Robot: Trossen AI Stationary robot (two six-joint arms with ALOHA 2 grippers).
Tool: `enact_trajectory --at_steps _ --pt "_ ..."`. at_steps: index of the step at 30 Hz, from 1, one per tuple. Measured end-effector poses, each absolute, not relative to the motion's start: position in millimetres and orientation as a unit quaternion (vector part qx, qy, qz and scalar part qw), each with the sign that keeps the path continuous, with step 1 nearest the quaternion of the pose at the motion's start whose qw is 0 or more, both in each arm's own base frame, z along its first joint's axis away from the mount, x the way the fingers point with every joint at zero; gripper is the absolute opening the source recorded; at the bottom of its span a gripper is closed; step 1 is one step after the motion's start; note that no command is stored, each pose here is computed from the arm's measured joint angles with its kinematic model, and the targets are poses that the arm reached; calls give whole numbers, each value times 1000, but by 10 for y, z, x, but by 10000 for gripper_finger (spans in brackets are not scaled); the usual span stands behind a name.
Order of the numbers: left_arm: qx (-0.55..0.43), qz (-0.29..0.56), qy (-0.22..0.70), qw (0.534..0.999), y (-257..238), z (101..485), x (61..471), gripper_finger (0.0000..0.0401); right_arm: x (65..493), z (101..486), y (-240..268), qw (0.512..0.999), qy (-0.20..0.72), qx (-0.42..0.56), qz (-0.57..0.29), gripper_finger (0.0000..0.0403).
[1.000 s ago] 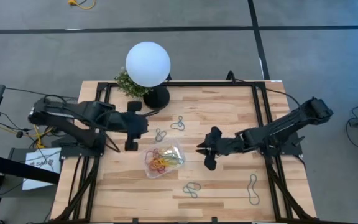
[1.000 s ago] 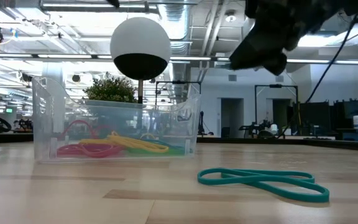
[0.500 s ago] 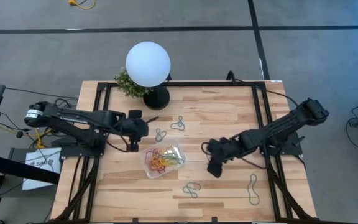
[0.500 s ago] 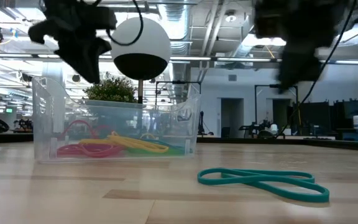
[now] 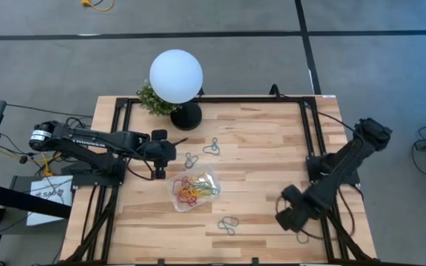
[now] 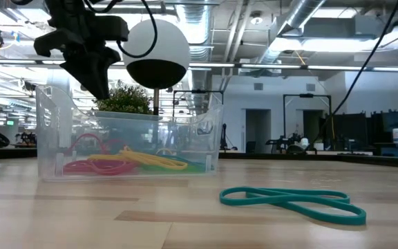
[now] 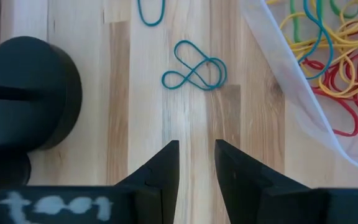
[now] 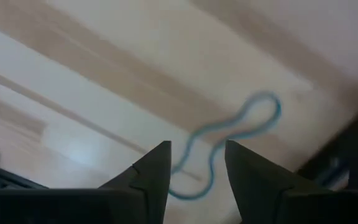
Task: Pick and place items into bin
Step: Put the blue rubber band into the transparent bin
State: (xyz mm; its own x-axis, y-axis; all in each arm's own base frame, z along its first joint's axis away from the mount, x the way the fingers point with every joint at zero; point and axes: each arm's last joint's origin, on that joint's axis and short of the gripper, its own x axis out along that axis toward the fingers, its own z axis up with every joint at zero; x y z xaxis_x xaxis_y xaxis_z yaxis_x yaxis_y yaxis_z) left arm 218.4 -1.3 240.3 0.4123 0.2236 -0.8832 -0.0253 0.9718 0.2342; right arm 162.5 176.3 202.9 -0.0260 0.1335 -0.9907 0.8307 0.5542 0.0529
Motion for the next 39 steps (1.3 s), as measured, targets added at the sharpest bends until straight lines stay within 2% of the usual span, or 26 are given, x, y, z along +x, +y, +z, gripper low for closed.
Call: enact_trajectory --at_steps 5,12,18,30,35,39 --pt "89 77 536 836 -13 2403 2184 93 1425 1941 1985 576 653 369 -326 141" --pt "77 85 535 837 -13 2403 2184 93 1380 1638 2130 548 686 319 -357 150" --pt "77 85 535 837 -13 2403 2184 93 1481 1411 2177 556 725 292 -283 153" --pt "76 85 532 839 -13 2407 2190 93 1500 1330 2198 561 728 276 -282 132" --pt "76 85 532 839 -13 2407 2191 93 1491 1326 2210 570 730 267 -268 114" --pt "77 85 532 839 -14 2407 2191 93 1517 1319 2222 605 719 248 -236 69"
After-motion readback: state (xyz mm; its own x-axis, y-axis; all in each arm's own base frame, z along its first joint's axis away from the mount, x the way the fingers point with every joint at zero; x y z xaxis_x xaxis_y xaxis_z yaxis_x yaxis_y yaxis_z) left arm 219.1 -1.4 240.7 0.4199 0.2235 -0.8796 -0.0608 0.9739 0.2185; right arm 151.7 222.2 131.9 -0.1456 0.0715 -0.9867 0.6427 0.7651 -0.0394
